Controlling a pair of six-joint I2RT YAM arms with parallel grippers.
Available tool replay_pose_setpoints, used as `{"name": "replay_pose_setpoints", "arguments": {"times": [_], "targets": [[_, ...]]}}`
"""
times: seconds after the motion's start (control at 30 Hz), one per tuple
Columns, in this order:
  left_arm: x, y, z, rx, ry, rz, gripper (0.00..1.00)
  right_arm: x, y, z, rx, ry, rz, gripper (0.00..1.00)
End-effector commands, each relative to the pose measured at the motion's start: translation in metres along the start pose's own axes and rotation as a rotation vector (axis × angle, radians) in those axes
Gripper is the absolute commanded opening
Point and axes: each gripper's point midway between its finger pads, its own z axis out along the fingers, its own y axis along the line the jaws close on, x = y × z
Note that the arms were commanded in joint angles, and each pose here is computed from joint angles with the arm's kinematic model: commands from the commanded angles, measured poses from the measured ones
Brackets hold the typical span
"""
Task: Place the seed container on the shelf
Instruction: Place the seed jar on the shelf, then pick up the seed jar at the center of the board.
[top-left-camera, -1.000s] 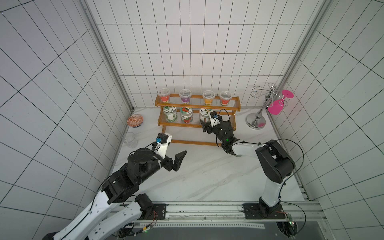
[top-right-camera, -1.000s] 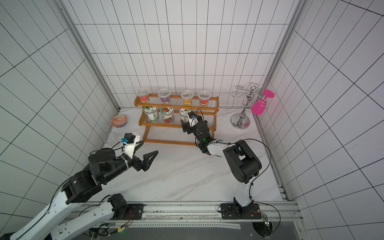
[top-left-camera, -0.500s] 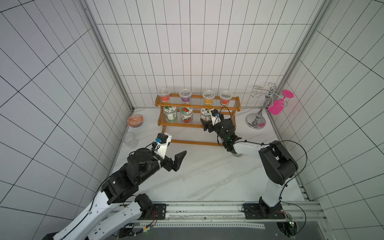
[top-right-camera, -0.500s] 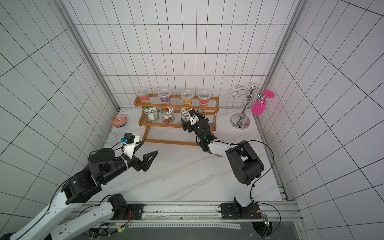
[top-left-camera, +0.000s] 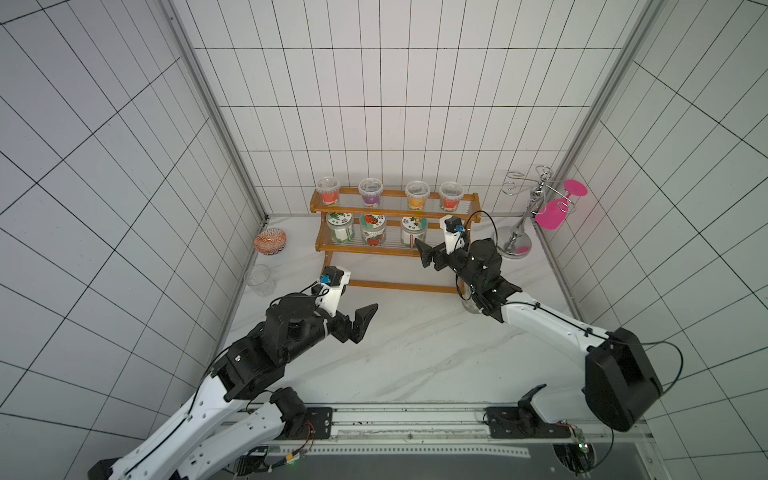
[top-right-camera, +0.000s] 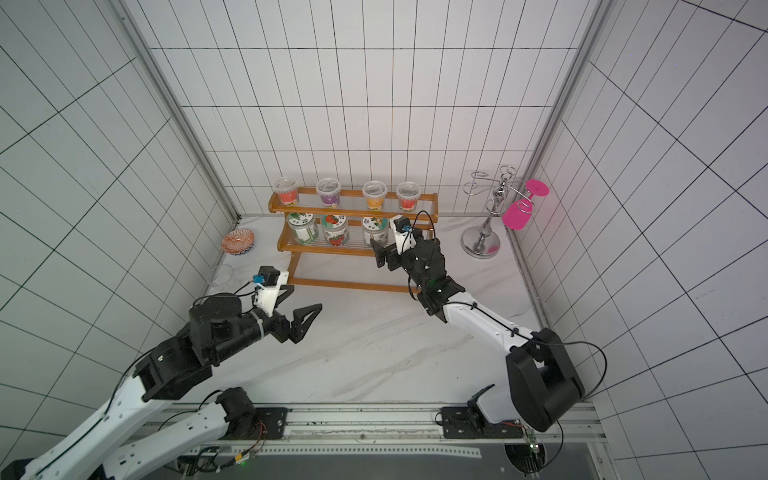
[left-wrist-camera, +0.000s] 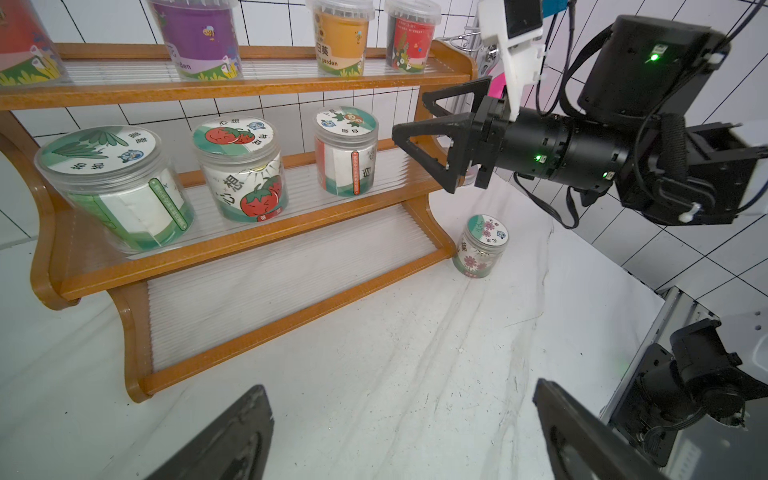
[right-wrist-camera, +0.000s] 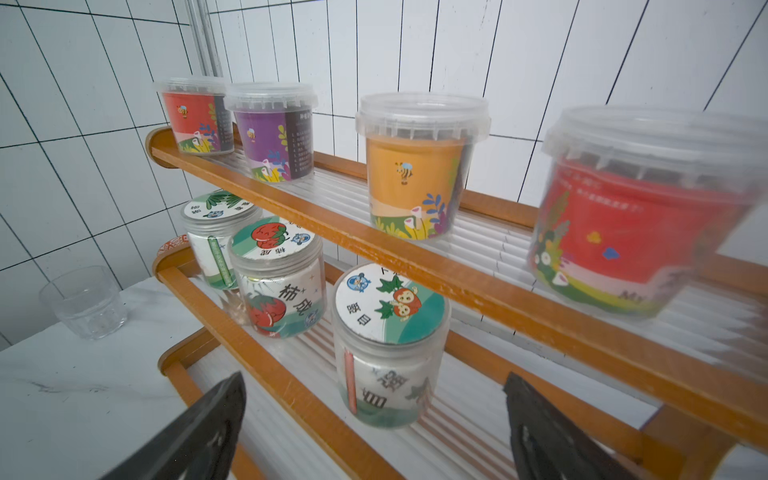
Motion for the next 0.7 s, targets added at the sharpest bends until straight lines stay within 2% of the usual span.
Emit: {"name": "replay_pose_setpoints", "arguments": {"times": [0.0, 0.13, 0.3, 0.67], "targets": [[-0.005, -0.013, 0.007, 0.074, -0.015, -0.013, 0.99, 0.030, 0.000, -0.027, -0.002, 0.167, 0.069, 0.99], [-0.007, -0.026, 0.020, 0.142, 0.009, -0.028, 0.99, 0.030, -0.002, -0.057, 0.020, 0.280, 0.099, 1.00], [-0.010, -0.045, 0.041, 0.213, 0.019, -0.048, 0.99, 0.020, -0.015, -0.099, 0.110, 0.341, 0.138, 1.00], [0.012, -0.124, 0.122, 0.318, 0.066, 0.075, 0.99, 0.017, -0.068, -0.185, 0.403, 0.412, 0.170, 0.99]]}}
